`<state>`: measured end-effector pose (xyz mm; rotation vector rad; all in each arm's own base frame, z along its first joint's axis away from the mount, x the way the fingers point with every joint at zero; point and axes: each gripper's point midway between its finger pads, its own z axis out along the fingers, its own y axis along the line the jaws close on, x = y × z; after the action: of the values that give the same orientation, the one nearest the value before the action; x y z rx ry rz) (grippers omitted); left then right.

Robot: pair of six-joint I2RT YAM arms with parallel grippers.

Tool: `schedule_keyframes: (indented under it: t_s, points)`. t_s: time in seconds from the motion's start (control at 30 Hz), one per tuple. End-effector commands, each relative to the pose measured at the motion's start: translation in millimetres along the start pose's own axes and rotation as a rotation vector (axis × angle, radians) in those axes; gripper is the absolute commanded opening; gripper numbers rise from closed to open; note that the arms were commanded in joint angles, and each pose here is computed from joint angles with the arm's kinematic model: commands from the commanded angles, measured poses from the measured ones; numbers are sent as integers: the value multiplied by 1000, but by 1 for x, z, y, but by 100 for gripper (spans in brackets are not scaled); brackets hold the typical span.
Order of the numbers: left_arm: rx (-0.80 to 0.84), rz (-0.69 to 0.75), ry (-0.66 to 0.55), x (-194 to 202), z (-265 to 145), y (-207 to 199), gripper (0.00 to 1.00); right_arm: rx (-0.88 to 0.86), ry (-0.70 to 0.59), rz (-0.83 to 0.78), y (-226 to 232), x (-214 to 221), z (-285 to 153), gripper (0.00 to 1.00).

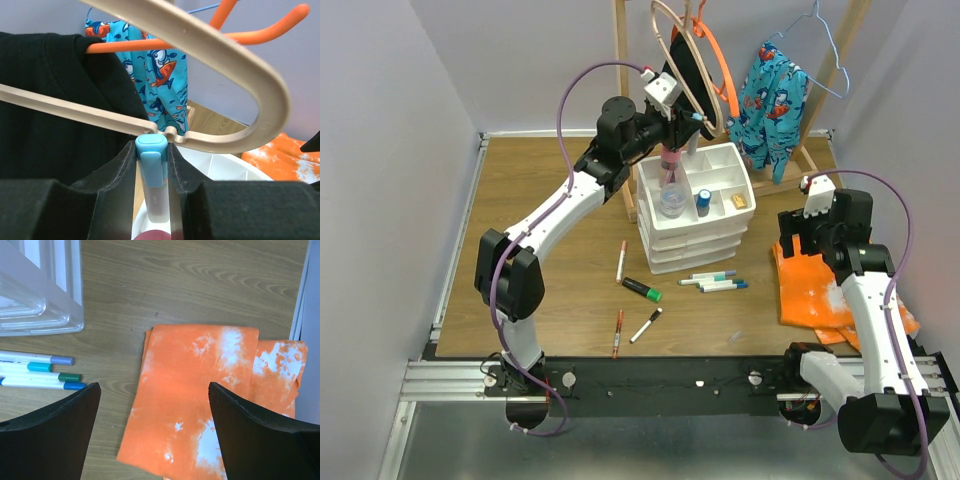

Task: Sort the stationery into containers
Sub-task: Place the pen in the storage box, then pick up the pen from the center of the board.

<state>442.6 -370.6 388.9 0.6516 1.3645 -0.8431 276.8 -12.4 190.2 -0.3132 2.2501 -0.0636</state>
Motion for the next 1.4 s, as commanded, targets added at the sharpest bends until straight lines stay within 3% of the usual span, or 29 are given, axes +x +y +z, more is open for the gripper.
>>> schedule_keyframes:
  t_s: [0.0, 0.17, 0.3, 0.63, 0.83, 0.93, 0.97, 1.03, 1.1, 1.27, 1.37]
  points:
    - [-43, 6, 4, 14, 4, 12, 20, 18, -5, -2, -6, -4, -1, 96]
    - [-65, -1, 25, 19, 1, 15, 27, 16, -5, -2, -5, -4, 0, 96]
    - [-76, -6, 38, 20, -1, 16, 42, 13, -6, -1, -5, -4, 1, 96]
    - [-74, 15, 19, -2, -8, 10, 52, 13, -30, 0, -4, -7, -3, 96]
    - [-71, 66, -19, -50, -32, -4, 55, 15, -49, -3, -3, -10, -7, 96]
    - [-119, 119, 6, -65, -66, -8, 56, 12, -62, -4, -2, -11, -9, 96]
    - [-160, 143, -34, -90, -89, -12, 57, 11, -61, -3, -2, -10, -9, 96]
    - [-193, 134, 53, -58, -114, -13, 59, 11, -72, -3, -2, -12, -10, 96]
    - [-208, 171, 74, -60, -151, -23, 60, 10, -79, -1, -1, -12, -11, 96]
    - [-228, 115, 325, 15, -210, -35, 60, -11, -89, 1, 3, -14, -10, 96]
    - [7, 147, 537, 76, -235, -67, 58, -36, -93, 5, 7, -15, -11, 96]
